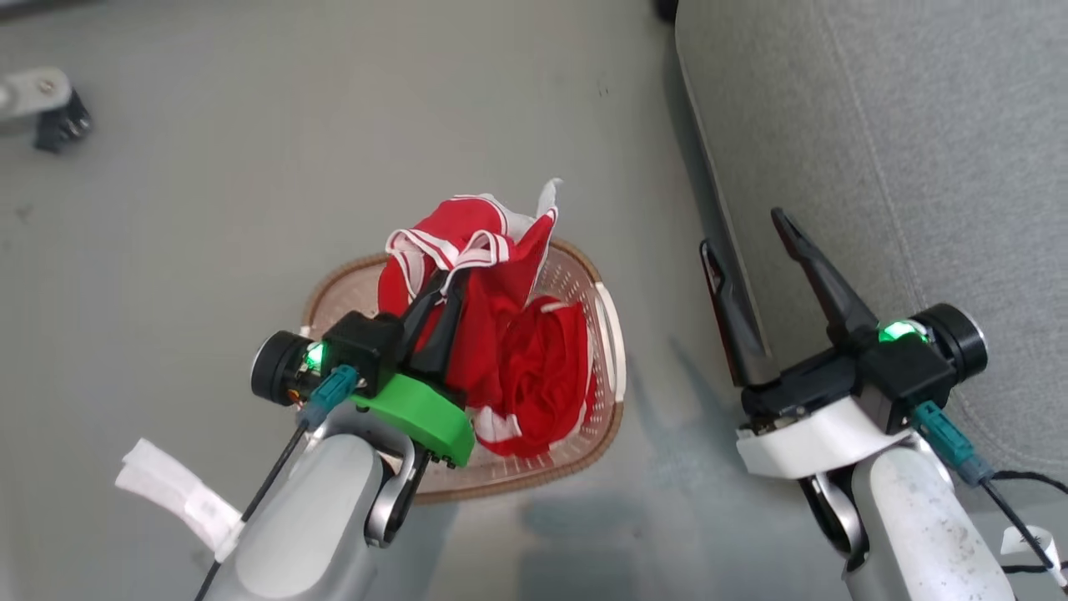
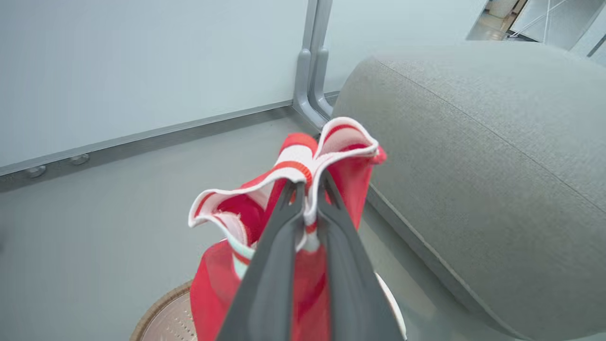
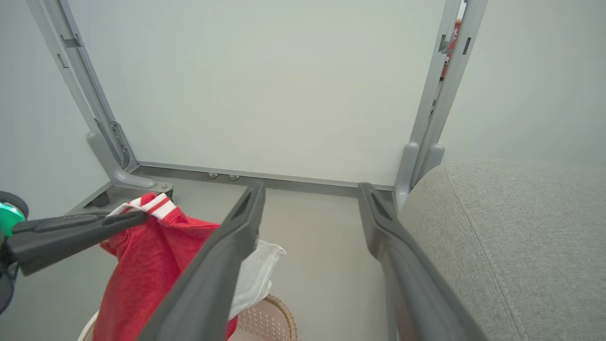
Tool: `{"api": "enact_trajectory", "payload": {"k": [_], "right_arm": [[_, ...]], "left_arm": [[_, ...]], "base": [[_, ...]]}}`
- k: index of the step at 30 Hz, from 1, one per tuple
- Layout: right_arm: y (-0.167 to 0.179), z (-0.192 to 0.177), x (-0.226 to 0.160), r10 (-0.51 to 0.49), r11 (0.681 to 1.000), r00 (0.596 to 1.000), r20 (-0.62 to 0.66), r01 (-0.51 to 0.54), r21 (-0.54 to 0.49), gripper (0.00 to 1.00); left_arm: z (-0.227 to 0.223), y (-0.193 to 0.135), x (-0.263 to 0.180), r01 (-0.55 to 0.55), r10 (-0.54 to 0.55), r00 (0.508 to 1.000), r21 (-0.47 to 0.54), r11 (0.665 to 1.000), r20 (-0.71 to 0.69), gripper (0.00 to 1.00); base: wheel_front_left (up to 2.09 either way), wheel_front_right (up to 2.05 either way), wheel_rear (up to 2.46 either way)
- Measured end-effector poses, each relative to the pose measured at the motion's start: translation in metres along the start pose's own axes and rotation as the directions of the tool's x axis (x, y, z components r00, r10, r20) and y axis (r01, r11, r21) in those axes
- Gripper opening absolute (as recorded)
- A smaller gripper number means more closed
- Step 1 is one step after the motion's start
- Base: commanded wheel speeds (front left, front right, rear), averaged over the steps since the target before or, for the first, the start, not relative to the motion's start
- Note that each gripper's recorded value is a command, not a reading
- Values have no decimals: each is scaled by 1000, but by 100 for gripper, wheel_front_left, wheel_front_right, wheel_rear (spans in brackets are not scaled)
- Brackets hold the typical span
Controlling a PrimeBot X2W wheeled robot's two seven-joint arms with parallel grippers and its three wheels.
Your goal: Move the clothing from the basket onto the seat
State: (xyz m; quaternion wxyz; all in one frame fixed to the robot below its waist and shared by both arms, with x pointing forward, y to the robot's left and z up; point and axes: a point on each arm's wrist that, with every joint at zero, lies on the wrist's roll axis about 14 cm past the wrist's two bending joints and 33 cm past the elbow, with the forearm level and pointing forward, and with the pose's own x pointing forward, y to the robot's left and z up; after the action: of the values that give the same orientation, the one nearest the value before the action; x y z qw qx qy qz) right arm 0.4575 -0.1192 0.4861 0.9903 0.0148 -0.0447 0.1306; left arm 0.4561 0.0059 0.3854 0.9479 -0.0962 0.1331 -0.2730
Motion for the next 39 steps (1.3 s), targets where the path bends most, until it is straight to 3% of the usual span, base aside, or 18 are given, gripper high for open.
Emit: {"api": "enact_trajectory", "payload": {"k": [8,19,28,39], "right_arm": [[21,36,-22,33,999,997,63,-34,5,100],[42,64,-47,69,997,991,119,-71,14,100],[72,71,-56,144,988,981,133,-150,43,100],[119,64,-47,307,947,945,113,-315,57,100]], "left_arm": [[87,-7,-32,-56,54,967,3,998,248,0],[161,-38,-67,-32,-7,895,79,996,447,0],[178,-56,-79,20,-40,868,47,999,494,0],[184,-88,-77,108,-124,855,60,992,503,0]], "base": [[0,0,0],[0,0,0],[0,0,0],[0,0,0]]}}
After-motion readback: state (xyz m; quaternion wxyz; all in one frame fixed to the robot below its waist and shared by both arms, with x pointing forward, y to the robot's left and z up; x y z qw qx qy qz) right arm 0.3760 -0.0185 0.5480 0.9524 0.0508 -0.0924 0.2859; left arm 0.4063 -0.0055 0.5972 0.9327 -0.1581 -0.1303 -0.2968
